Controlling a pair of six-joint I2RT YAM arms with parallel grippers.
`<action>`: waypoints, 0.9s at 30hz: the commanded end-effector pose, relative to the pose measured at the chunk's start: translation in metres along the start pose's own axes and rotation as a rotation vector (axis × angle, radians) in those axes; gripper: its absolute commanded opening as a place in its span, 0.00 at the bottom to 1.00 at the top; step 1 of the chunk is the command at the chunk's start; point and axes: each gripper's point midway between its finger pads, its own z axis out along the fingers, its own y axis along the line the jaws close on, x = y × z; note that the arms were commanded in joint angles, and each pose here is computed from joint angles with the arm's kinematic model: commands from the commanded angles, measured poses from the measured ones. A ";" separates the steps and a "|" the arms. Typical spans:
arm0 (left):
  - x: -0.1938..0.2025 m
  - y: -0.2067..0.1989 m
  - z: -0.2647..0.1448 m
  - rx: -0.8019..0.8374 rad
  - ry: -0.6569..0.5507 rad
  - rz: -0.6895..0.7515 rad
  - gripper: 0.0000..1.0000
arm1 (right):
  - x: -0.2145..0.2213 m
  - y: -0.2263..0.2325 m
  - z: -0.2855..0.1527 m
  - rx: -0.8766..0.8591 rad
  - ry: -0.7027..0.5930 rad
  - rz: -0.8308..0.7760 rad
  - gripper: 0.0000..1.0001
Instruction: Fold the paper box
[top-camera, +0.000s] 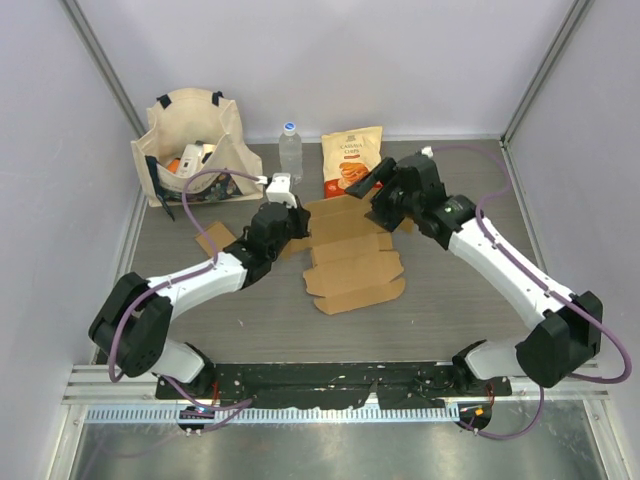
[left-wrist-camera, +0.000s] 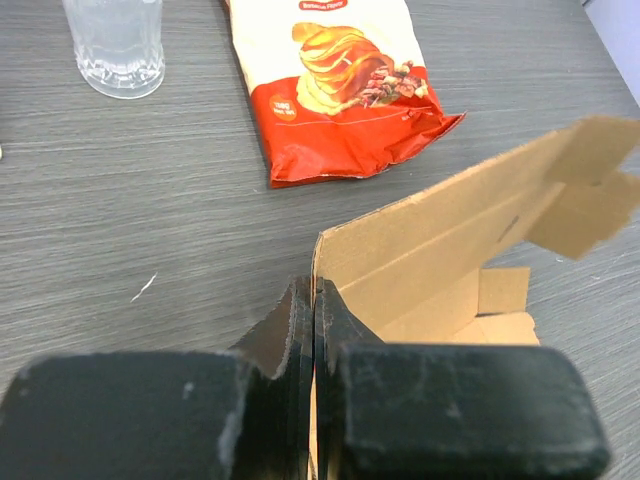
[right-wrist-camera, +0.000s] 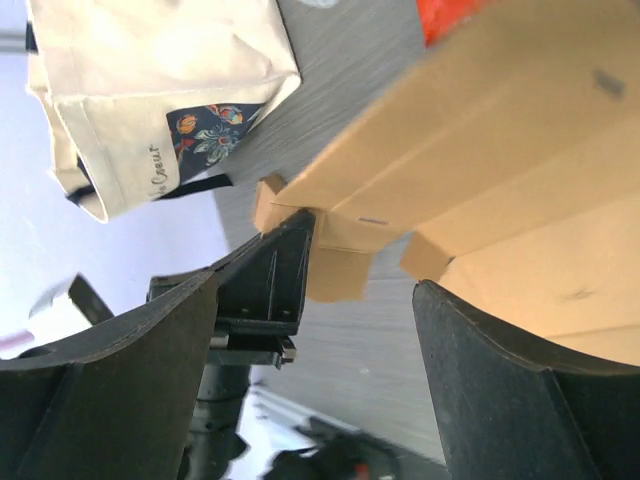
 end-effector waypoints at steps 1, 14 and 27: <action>-0.036 -0.004 -0.008 0.000 -0.170 -0.015 0.00 | 0.008 0.009 0.027 -0.061 0.012 0.490 0.83; -0.030 -0.017 -0.022 0.062 -0.221 0.152 0.00 | 0.006 0.003 0.083 0.041 0.169 0.493 0.74; -0.020 -0.025 -0.029 0.149 -0.266 0.321 0.00 | 0.011 -0.018 0.096 0.070 0.280 0.463 0.59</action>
